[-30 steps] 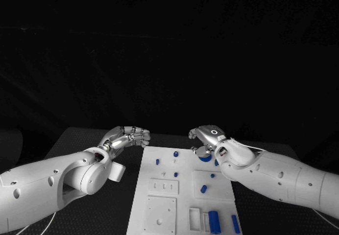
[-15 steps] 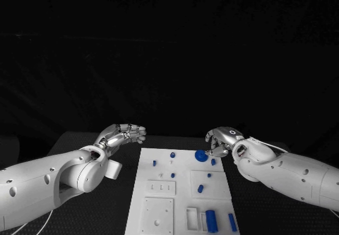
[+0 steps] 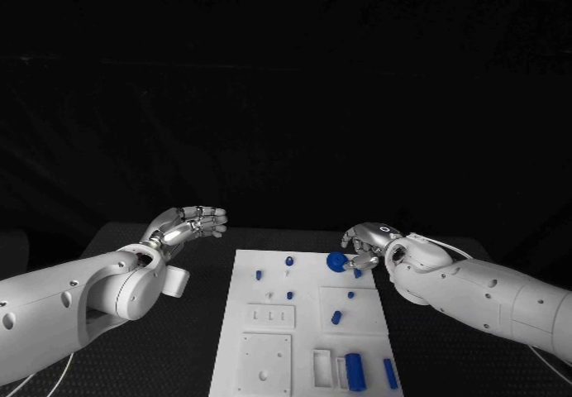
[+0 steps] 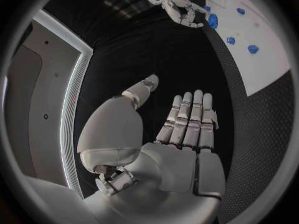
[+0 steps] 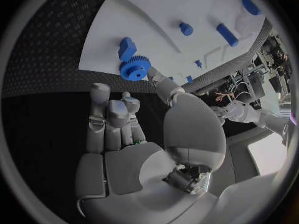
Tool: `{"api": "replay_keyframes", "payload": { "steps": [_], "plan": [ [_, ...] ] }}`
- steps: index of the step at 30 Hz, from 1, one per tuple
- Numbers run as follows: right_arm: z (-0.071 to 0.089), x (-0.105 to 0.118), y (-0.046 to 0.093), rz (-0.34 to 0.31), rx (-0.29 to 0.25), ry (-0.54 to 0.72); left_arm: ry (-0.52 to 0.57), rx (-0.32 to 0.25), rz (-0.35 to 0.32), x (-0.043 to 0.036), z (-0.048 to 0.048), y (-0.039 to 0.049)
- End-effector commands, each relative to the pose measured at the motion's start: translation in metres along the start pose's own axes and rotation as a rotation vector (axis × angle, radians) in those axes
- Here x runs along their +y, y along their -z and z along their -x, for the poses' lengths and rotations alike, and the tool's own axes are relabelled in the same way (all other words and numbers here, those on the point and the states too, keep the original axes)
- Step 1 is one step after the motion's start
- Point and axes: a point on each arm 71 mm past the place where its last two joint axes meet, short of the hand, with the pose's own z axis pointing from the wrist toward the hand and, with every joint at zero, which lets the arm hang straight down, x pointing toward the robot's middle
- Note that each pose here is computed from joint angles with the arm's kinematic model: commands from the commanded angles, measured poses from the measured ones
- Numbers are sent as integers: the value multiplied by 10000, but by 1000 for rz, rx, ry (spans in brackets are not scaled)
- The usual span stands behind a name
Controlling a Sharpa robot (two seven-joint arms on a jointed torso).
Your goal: Assemble the parts on the task board
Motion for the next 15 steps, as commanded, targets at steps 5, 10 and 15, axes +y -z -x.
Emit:
{"api": "replay_keyframes", "payload": {
  "steps": [5, 10, 15],
  "plan": [
    [-56, 47, -37, 17, 57, -80, 23, 19, -8, -15, -41, -15],
    [-127, 65, -59, 15, 70, -81, 28, 30, -7, -20, -78, -11],
    [-182, 30, -58, 3, 75, -83, 38, 38, -2, -20, -112, -18]
  ]
}}
